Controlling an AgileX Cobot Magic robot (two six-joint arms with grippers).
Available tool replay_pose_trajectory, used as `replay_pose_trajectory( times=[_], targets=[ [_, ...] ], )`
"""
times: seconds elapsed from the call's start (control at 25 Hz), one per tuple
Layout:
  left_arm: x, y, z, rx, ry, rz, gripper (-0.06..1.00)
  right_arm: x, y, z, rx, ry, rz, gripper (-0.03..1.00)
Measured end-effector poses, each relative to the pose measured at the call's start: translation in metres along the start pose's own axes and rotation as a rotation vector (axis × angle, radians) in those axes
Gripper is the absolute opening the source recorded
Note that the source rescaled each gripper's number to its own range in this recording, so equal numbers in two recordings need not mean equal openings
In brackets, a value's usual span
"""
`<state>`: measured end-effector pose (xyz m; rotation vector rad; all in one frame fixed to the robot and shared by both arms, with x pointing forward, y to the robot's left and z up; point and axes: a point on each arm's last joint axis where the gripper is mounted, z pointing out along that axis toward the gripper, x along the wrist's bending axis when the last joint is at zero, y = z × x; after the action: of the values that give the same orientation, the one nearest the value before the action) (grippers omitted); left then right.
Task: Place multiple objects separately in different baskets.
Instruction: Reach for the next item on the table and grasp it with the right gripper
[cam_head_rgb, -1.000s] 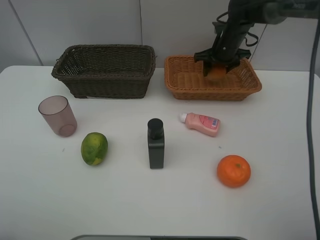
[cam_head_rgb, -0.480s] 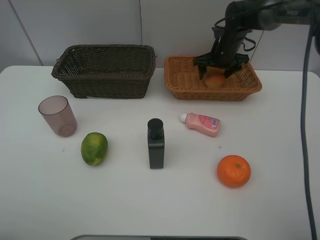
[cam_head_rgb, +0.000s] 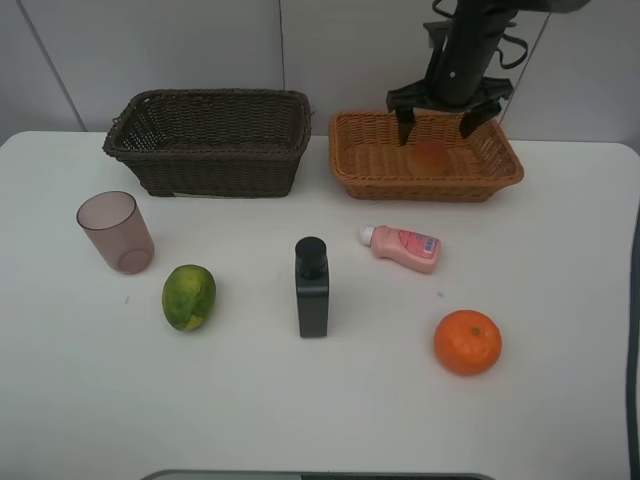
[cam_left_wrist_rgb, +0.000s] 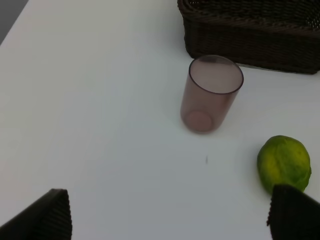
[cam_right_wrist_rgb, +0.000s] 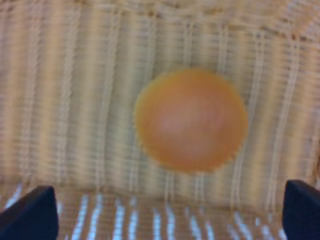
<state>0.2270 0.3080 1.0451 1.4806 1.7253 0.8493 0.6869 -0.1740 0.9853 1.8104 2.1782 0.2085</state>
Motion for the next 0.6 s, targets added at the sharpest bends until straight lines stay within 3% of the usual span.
replay_pose_trajectory(
  times=[0.4, 0.6],
  targets=[
    [0.000, 0.000, 0.000, 0.000, 0.000, 0.000, 1.00, 0.020, -0.098, -0.065, -0.009, 0.113, -0.050, 1.00],
    [0.000, 0.000, 0.000, 0.000, 0.000, 0.000, 1.00, 0.036, -0.147, -0.075, 0.033, 0.139, -0.134, 1.00]
  ],
)
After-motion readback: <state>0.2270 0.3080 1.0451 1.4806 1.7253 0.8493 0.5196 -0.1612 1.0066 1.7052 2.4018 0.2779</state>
